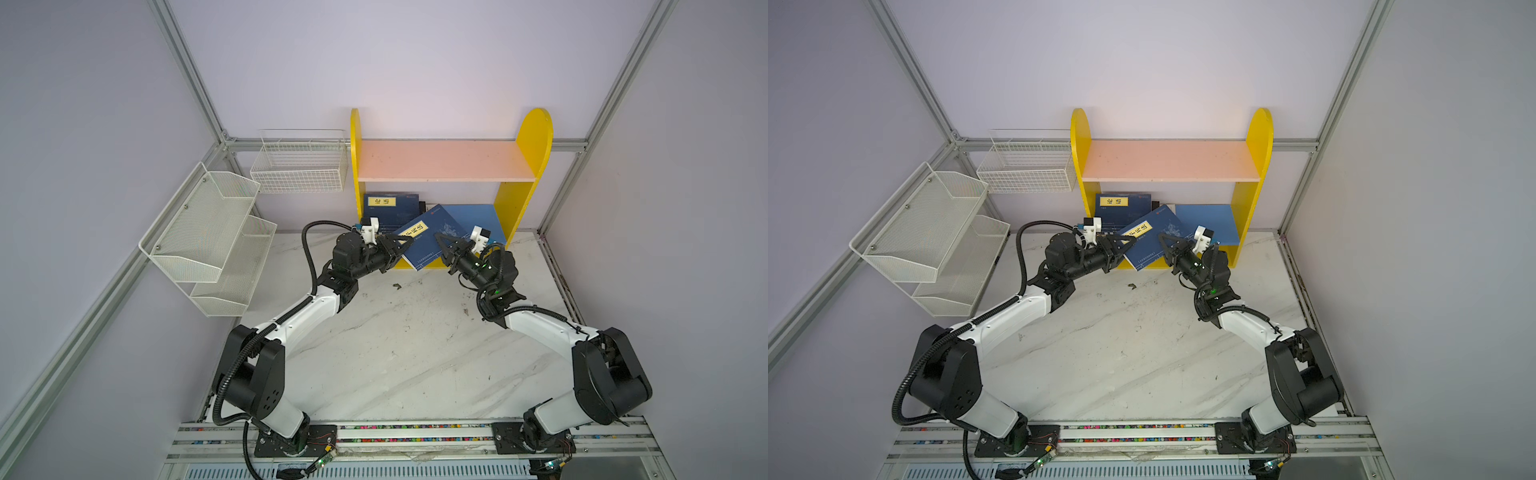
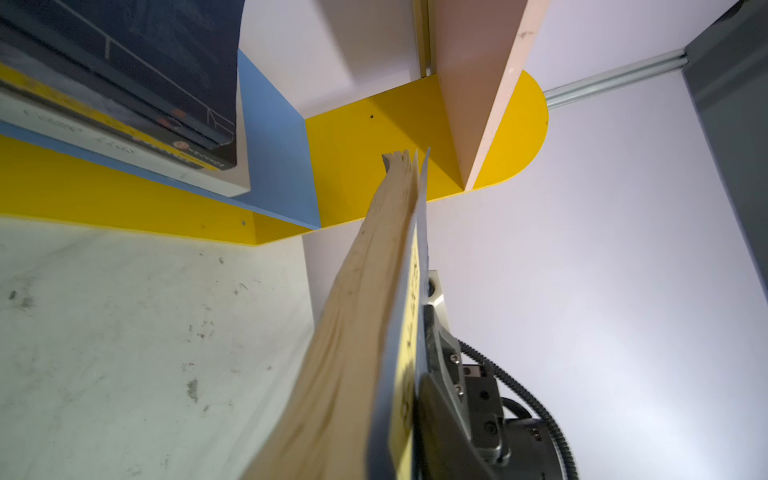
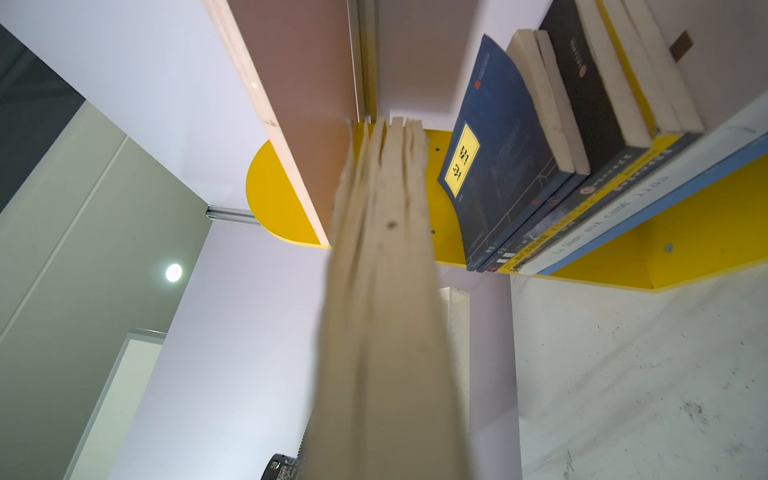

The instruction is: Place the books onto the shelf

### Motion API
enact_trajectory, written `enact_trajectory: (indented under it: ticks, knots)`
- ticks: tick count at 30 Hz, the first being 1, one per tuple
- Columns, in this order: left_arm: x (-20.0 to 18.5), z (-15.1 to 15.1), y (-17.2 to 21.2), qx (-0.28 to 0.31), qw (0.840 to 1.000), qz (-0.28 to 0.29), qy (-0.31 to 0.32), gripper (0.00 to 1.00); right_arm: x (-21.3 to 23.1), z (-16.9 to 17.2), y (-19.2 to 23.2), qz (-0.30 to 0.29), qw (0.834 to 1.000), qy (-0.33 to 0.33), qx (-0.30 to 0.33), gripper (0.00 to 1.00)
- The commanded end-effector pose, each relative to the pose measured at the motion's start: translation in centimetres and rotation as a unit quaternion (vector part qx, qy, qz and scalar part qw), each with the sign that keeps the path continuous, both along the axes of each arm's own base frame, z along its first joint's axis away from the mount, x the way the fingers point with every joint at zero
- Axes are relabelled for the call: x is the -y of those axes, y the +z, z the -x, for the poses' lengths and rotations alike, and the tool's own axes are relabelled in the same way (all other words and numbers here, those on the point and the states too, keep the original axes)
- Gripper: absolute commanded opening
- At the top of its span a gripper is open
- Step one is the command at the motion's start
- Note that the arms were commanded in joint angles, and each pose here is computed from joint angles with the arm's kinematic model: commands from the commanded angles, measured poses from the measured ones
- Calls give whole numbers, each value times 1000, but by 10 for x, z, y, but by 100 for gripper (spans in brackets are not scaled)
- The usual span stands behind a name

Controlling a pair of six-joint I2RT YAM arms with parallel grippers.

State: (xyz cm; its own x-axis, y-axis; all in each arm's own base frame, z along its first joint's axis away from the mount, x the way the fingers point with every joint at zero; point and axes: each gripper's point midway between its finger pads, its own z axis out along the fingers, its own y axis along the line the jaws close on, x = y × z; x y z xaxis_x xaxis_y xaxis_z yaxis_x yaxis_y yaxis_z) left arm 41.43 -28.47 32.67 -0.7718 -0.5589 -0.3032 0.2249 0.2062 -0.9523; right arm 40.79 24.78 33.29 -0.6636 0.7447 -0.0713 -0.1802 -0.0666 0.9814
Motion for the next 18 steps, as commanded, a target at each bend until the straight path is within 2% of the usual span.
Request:
enact_trajectory:
  ticks: [1,4,5,7,9,12,18]
  knots:
    - [3,-1,63,71,996,49,-5,19,-1,7,28,-54,998,5,32,0]
    - [5,-2,68,75,996,51,-14,7,-7,7,25,-55,998,13,33,2]
    - [4,-2,71,78,995,51,-16,5,-8,7,25,-54,998,16,36,9]
    - [-1,-4,78,85,995,52,-24,3,-11,9,20,-39,998,22,38,31]
    - [-8,-6,84,84,994,52,-43,1,-10,10,13,-17,999,24,34,48]
    - [-23,-9,90,85,993,44,-64,0,0,12,1,18,999,21,33,59]
    - [-41,-7,89,75,992,-29,-97,0,30,19,-6,77,995,35,57,75]
